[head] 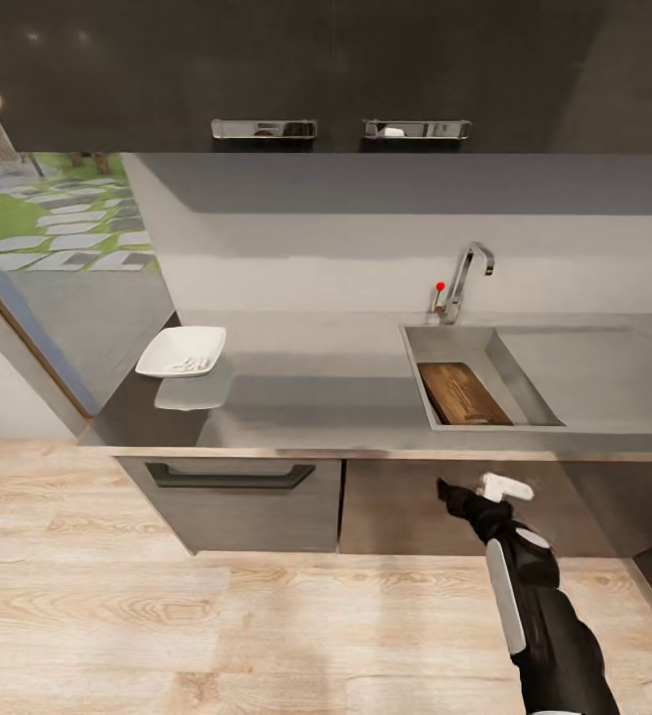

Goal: In the kitchen, take the Vidalia onion out of the sink, dice it on the chopping board with the paring knife, put the diced onion into the bowl on the countertop, then place both the paring knife and the chopping board into the sink.

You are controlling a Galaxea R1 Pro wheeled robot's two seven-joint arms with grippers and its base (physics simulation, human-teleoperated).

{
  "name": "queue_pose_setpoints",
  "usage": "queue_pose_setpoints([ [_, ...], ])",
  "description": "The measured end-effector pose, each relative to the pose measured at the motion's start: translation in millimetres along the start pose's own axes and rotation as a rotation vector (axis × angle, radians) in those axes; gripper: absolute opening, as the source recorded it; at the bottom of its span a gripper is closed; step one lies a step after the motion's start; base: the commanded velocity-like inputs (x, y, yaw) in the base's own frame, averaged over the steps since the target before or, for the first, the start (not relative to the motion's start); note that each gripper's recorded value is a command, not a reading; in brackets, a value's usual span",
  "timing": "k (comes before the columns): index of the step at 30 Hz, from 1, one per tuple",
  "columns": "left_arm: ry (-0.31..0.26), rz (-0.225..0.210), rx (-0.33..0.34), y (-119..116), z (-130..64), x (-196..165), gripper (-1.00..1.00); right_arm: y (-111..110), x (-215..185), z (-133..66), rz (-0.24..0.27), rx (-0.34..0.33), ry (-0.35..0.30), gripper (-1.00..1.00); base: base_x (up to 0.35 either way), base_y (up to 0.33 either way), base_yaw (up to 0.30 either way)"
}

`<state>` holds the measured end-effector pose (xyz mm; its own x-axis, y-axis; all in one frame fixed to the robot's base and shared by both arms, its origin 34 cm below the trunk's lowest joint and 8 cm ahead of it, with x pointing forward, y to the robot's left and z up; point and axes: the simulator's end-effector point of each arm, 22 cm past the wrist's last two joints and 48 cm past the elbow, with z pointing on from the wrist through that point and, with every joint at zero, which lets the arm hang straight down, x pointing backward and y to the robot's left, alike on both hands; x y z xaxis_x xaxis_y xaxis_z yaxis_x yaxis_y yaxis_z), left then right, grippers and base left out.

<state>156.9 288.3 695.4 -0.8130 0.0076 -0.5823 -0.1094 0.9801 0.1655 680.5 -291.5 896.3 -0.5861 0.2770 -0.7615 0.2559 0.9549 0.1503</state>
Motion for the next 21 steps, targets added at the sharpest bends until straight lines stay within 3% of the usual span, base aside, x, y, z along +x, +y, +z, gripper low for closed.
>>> queue_pose_setpoints([
  [3, -0.016, -0.004, -0.002, -1, 9.1, -9, 1.0, -3, 47, 17.8, -0.074, 0.005, 0.033, 1.0, 0.0, 0.0, 0.0],
  [5, -0.024, -0.005, -0.002, -1, 13.0, -13, 1.0, -3, 116, 31.0, -0.118, -0.011, 0.106, 1.0, 0.0, 0.0, 0.0],
  [7, -0.026, -0.006, -0.001, -2, 14.1, -15, 1.0, -4, 173, 33.2, -0.148, -0.026, 0.133, 1.0, 0.0, 0.0, 0.0],
  [10, -0.026, -0.005, -0.001, -1, 14.4, -14, 1.0, -6, 258, 17.9, -0.209, -0.058, 0.2, 1.0, 0.0, 0.0, 0.0],
  [12, -0.025, -0.006, -0.003, -1, 14.5, -14, 1.0, -2, 329, -12.4, -0.279, -0.114, 0.27, 1.0, 0.0, 0.0, 0.0],
  [14, -0.02, -0.004, -0.004, 0, 13.9, -12, 1.0, -1, 368, -38.1, -0.311, -0.16, 0.299, 1.0, 0.0, 0.0, 0.0],
  [17, -0.009, 0.001, -0.006, 2, 12.0, -8, 1.0, -12, 390, -57.7, -0.321, -0.175, 0.316, 1.0, 0.0, 0.0, 0.0],
  [18, -0.003, 0.003, -0.008, 3, 10.8, -5, 1.0, -25, 392, -60.0, -0.328, -0.165, 0.318, 1.0, 0.0, 0.0, 0.0],
  [21, -0.002, 0.006, -0.014, 6, 10.7, -4, 1.0, -29, 392, -60.7, -0.331, -0.162, 0.319, 1.0, 0.0, 0.0, 0.0],
])
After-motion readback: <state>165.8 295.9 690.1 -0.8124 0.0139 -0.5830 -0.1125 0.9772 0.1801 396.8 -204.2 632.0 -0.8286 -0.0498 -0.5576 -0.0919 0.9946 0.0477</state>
